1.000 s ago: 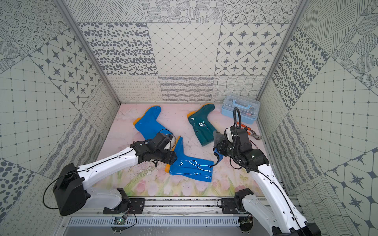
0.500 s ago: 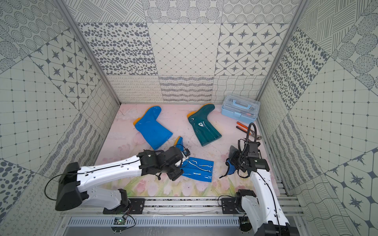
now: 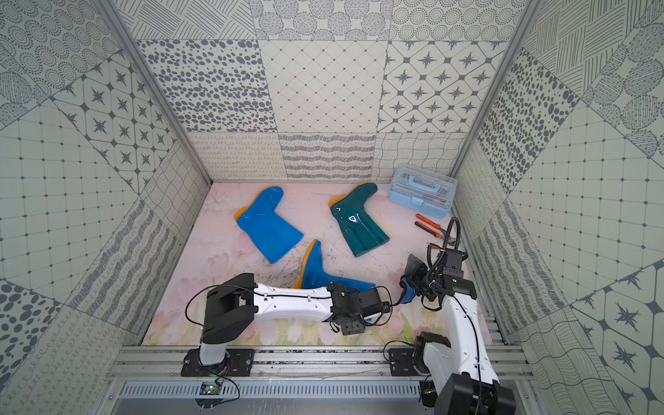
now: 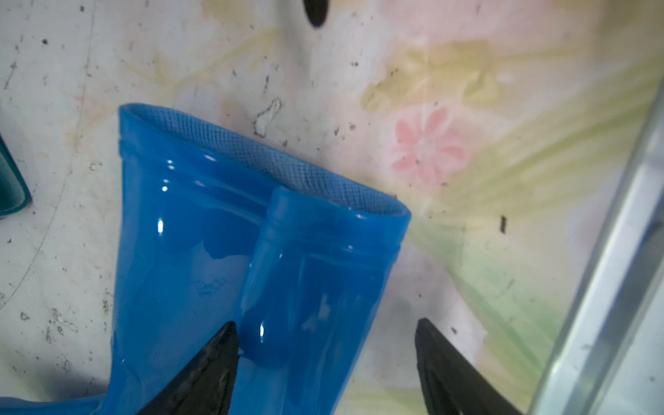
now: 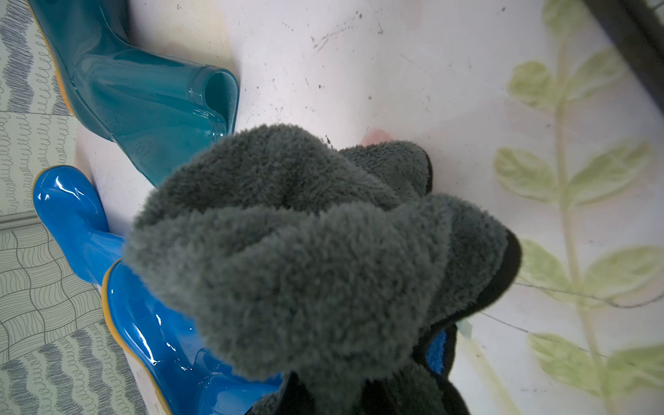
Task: Wipe the rubber boots with a cloth
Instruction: Adjust the rubber boot at the center of the board.
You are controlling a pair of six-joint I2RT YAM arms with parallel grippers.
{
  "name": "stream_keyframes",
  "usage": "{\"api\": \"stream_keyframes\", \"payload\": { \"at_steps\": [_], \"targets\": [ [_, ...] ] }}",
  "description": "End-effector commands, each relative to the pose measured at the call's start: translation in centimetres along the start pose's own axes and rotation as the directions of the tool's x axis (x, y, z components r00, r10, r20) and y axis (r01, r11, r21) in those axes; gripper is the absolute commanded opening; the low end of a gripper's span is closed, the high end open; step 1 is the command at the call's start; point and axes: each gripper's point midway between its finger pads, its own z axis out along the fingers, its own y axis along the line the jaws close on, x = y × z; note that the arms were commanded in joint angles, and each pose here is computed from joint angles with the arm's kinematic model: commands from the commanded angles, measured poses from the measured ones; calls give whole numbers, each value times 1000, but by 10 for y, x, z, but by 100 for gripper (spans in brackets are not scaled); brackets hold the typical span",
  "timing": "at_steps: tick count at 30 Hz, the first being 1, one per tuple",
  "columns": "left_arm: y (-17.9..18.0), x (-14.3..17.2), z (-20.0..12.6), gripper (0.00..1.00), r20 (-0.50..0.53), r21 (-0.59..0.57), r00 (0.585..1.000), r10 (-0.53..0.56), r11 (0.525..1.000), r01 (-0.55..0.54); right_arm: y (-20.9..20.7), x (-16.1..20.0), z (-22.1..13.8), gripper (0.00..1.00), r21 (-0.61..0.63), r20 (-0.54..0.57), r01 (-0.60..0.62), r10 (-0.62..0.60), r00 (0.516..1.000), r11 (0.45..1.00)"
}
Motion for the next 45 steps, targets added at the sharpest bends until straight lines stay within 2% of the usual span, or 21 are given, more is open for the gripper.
{"api": "stream_keyframes", "payload": {
  "at_steps": [1,3,5,9,10,15,18,23,25,28,31,36,39,45],
  "targets": [
    [4,-24,20,78,39,-54,997,68,996,-66,7,-5,0,0,-36,14,29,-29,999,999],
    [8,-28,27,74,33,-80,998,56,995,-53,9,-4,1,0,-45,4,29,-29,1000,999],
    [10,-31,30,63,26,-90,999,42,995,-40,10,-3,0,0,-54,1,31,-31,1000,998],
    [23,-34,22,6,17,-139,1000,-7,990,10,14,0,-2,0,-80,-3,34,-34,999,996],
    [29,-34,17,0,15,-164,1000,-18,986,20,15,1,-2,0,-87,-5,33,-33,999,996],
    [60,-45,-21,0,47,-225,996,-80,970,89,25,7,-5,0,-146,-21,33,-36,999,989],
    [79,-70,-58,0,135,-193,982,-135,968,160,38,6,-18,0,-196,-7,35,-37,999,980],
    [107,-122,-113,0,315,-112,928,-198,963,244,74,-5,-63,0,-280,66,83,-68,996,956],
    [118,-142,-131,0,375,-95,904,-205,962,258,81,-7,-78,0,-266,78,115,-98,992,957],
    [136,-159,-156,0,445,-79,866,-231,952,295,78,-12,-82,0,-228,98,124,-104,990,966],
    [155,-162,-183,0,507,-62,813,-287,928,366,69,-15,-72,0,-198,103,105,-86,991,975],
    [172,-162,-238,0,643,13,675,-361,887,462,61,-19,-54,0,-167,67,89,-78,995,982],
    [186,-157,-253,0,691,57,596,-409,853,519,61,-20,-51,0,-170,60,85,-75,995,982],
    [217,-166,-276,0,757,109,478,-446,807,581,63,-6,-37,0,-189,-9,82,-86,996,978]
  ]
}}
